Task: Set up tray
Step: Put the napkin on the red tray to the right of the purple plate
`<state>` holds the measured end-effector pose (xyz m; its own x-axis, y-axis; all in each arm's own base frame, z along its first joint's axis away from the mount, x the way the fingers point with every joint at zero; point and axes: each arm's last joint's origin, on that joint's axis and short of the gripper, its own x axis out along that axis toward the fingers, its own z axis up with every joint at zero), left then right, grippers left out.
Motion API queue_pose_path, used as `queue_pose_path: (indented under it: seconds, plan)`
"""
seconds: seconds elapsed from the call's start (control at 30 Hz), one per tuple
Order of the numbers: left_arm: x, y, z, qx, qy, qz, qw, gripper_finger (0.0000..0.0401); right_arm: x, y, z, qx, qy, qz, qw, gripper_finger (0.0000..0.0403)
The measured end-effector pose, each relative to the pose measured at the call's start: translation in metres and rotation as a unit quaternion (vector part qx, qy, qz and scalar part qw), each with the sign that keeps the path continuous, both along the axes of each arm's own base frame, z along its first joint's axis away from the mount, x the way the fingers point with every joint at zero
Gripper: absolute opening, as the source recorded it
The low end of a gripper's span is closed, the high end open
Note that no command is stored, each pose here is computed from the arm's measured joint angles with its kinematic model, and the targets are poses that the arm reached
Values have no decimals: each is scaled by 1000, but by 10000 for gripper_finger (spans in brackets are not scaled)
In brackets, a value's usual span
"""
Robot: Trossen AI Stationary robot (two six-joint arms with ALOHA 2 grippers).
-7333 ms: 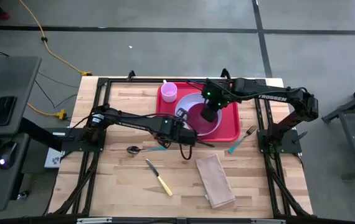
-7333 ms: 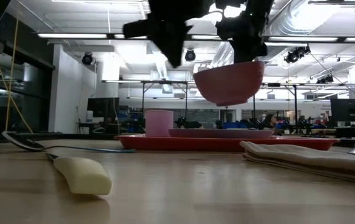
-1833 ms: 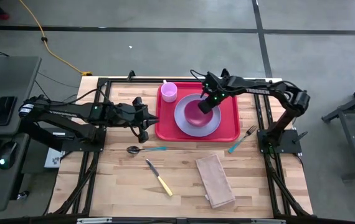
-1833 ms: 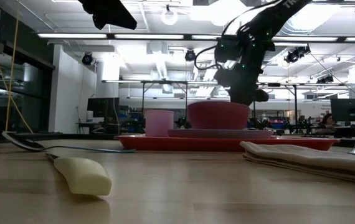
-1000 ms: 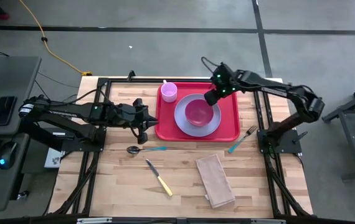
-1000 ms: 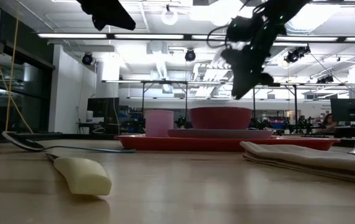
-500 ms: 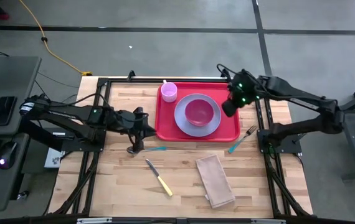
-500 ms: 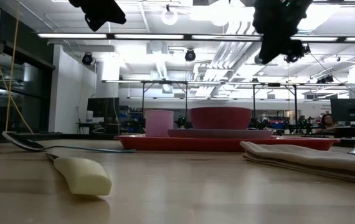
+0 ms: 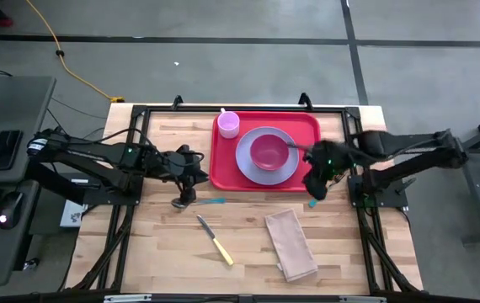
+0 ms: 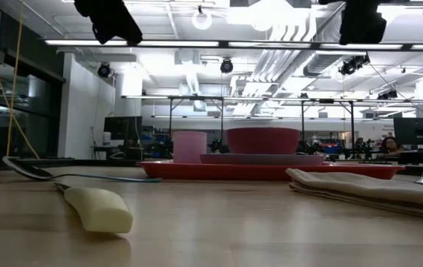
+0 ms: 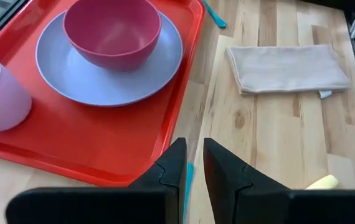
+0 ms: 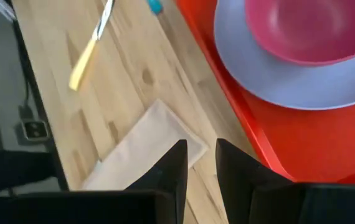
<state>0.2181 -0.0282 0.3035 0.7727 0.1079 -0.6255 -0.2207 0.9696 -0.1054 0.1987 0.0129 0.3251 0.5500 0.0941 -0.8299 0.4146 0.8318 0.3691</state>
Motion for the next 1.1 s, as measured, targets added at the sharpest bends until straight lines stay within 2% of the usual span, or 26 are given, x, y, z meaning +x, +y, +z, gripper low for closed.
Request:
queue_pose_path:
  seconds: [0.2, 0.5, 0.73, 0.9, 1.1]
  plan:
    - [3, 0, -3, -7, 7, 7, 1000, 85, 10, 30, -12, -38, 27, 37, 998, 62]
    - [7, -1, -8, -6, 18, 8, 1000, 85, 32, 57, -41, -75, 87, 107, 988, 63]
    - [10, -1, -11, -8, 27, 11, 1000, 85, 53, 69, -75, -99, 153, 159, 970, 64]
    - [10, -1, -11, -9, 27, 12, 1000, 85, 65, 73, -98, -113, 193, 214, 951, 71]
    - [10, -1, -12, -10, 28, 13, 999, 85, 77, 77, -117, -130, 204, 256, 936, 101]
